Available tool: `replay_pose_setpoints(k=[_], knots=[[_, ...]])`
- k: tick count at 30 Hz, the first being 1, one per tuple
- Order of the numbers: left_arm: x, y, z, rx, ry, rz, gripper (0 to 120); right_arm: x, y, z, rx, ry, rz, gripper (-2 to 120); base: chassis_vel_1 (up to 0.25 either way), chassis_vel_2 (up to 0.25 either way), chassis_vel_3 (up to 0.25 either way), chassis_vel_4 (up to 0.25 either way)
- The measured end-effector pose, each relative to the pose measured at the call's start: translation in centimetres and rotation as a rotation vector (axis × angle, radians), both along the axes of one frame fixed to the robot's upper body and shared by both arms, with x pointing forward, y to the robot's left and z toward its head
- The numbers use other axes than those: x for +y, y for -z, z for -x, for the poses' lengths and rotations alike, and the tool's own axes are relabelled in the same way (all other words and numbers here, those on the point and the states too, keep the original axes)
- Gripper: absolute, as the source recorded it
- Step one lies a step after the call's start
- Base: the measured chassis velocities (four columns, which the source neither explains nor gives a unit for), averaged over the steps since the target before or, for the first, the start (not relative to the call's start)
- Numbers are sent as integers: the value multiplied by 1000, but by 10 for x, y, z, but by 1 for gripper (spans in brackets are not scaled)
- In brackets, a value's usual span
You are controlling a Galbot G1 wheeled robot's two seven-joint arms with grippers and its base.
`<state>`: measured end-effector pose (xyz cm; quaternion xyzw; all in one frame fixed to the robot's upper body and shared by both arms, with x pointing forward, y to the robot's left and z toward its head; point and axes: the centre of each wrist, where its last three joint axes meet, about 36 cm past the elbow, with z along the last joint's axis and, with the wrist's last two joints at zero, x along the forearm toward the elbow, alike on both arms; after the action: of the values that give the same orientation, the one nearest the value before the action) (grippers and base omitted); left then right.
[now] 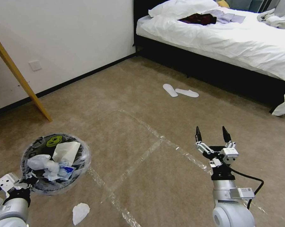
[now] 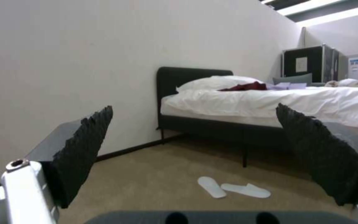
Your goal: Pick up the trash bin and place the garbage on the floor into it.
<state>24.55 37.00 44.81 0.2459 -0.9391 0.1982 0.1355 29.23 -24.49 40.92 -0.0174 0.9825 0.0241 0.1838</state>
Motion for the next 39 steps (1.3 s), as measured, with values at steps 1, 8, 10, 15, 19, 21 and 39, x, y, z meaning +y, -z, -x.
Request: replay_pose_setpoints(k=[1,8,10,15,19,21,39], knots=[[0,0,0,0,0,0,1,0,0,0,1,-1,0,100,-89,113,127,-105],[0,1,2,2,-3,-1,1,3,2,-1,3,-10,-4,100,-107,122,108,-117],[0,1,2,3,-4,-1,1,4,2,-1,4,-11,-5,100,-123,131,133,-122],[2,-1,1,-2,-5,-6,1,5,3,-2,4,-14,-1,100,-150,138,156,-141],[3,-1,1,-3,-6,-6,1,5,5,-2,8,-13,-2,100,-194,179,181,-160],[3,0,0,-2,-5,-5,1,5,6,-2,9,-13,-2,100,-206,196,176,-182],[3,2,2,2,-10,-2,1,7,9,2,9,-15,4,100,-185,183,187,-186]])
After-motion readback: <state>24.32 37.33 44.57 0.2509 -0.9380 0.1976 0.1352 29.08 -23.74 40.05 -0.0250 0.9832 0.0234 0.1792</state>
